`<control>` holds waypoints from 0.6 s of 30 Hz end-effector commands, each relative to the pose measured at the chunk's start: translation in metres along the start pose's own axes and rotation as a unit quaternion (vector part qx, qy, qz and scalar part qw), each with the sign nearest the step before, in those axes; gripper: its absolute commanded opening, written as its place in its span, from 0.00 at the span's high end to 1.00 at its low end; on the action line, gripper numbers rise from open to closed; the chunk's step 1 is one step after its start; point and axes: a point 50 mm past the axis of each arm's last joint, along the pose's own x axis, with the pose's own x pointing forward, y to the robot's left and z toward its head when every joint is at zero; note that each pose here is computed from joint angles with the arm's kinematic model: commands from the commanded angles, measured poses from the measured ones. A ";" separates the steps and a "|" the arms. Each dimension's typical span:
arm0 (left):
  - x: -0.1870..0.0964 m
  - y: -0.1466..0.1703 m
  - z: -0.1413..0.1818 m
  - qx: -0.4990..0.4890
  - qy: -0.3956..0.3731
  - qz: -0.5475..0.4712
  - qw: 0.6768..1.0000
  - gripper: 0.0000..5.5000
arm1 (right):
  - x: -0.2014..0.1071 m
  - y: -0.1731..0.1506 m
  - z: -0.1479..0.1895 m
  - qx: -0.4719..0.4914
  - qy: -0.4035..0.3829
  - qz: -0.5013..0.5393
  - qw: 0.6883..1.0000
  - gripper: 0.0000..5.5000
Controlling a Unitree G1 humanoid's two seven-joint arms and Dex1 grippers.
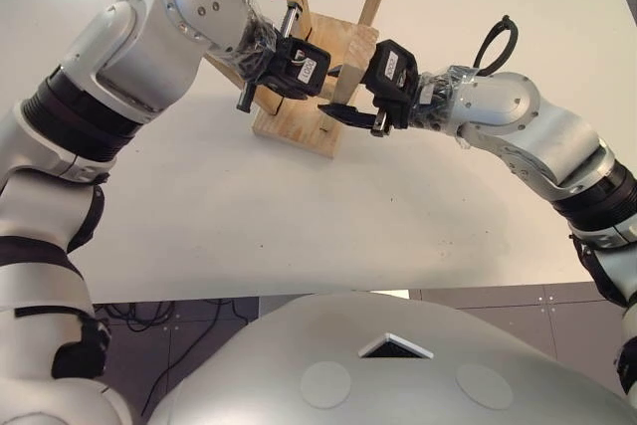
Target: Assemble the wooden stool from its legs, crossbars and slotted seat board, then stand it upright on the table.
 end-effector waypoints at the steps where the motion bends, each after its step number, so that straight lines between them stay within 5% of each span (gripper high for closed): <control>1: 0.095 -0.076 -0.023 -0.047 0.026 -0.156 0.986 0.90 | 0.015 0.026 -0.067 0.084 0.207 0.015 0.975 0.63; 9: 0.101 -0.077 -0.020 -0.043 0.016 -0.178 0.983 0.90 | 0.017 0.051 -0.131 0.158 0.341 0.114 0.919 0.63; 12: 0.095 -0.061 -0.014 -0.062 -0.012 -0.137 0.988 0.90 | 0.009 0.042 -0.119 0.164 0.295 0.094 0.937 0.63; 15: 0.045 -0.023 0.016 -0.103 -0.110 -0.046 0.987 0.90 | -0.012 0.026 -0.087 0.144 0.222 0.045 0.963 0.63; 18: -0.015 0.004 0.038 -0.109 -0.169 0.016 0.979 0.76 | -0.029 0.011 -0.056 0.121 0.160 -0.014 0.980 0.63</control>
